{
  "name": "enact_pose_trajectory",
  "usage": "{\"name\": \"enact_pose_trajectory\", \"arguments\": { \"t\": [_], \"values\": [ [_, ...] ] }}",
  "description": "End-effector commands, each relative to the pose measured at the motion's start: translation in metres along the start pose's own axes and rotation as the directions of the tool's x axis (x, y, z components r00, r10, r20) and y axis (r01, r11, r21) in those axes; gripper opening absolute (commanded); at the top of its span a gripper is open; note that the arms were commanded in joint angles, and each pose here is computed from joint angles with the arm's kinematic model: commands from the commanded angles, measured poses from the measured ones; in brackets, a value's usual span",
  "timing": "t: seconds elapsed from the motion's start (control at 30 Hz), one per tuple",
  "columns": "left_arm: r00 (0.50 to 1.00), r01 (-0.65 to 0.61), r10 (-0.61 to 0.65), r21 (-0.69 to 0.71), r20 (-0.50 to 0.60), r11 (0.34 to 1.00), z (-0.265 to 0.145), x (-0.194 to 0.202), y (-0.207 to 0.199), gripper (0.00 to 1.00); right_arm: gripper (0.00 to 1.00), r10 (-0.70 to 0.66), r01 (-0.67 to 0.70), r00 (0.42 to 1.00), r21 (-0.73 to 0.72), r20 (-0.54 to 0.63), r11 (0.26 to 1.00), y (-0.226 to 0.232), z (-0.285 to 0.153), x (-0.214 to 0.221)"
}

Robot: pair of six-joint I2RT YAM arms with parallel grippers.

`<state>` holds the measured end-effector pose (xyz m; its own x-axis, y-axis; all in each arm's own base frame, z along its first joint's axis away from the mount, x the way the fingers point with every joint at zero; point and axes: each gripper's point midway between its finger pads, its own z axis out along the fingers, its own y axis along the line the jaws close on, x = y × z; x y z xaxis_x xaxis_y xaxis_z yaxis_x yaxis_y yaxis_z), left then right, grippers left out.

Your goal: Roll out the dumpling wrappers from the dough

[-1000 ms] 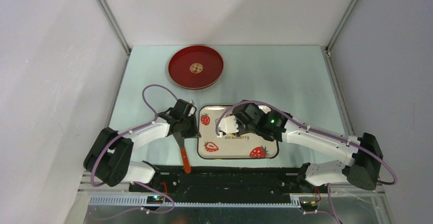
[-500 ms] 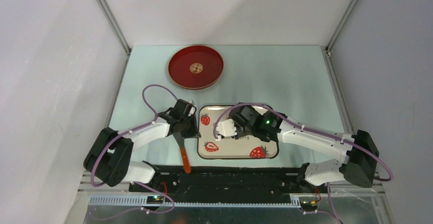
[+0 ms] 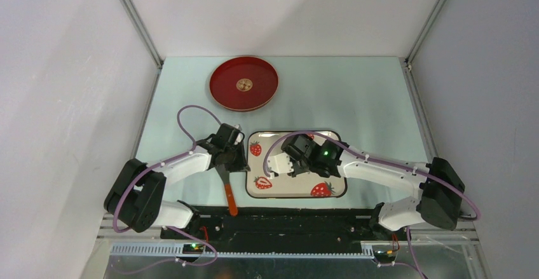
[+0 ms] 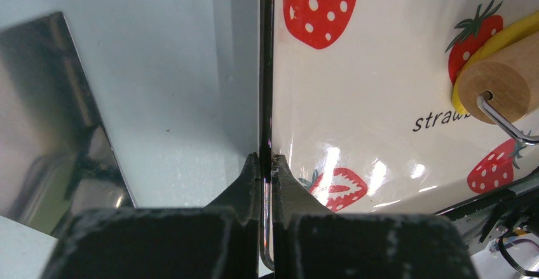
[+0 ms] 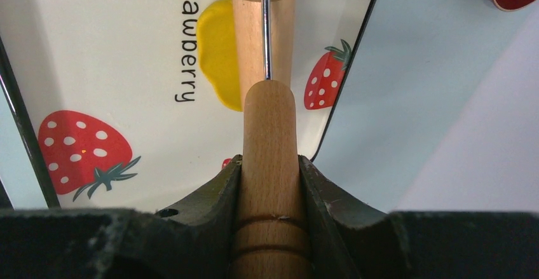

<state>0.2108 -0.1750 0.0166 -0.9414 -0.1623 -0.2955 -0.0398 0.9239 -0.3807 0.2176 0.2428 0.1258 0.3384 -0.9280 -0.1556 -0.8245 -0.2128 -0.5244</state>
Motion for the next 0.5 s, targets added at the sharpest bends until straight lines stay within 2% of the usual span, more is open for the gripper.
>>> {"name": "enact_pose_trajectory", "arguments": {
  "t": [0.0, 0.47],
  "values": [
    [0.998, -0.037, 0.023, -0.215, -0.066, 0.976, 0.003, 0.023, 0.056, 0.0, 0.0, 0.0, -0.001, 1.0, -0.004, -0.011, 1.0, 0.003, 0.004, 0.002],
    [0.998, -0.037, 0.023, -0.215, -0.065, 0.976, 0.003, 0.023, 0.056, 0.0, 0.0, -0.026, 0.018, 0.997, -0.123, -0.068, 0.992, 0.039, 0.023, 0.017]
  ]
}}
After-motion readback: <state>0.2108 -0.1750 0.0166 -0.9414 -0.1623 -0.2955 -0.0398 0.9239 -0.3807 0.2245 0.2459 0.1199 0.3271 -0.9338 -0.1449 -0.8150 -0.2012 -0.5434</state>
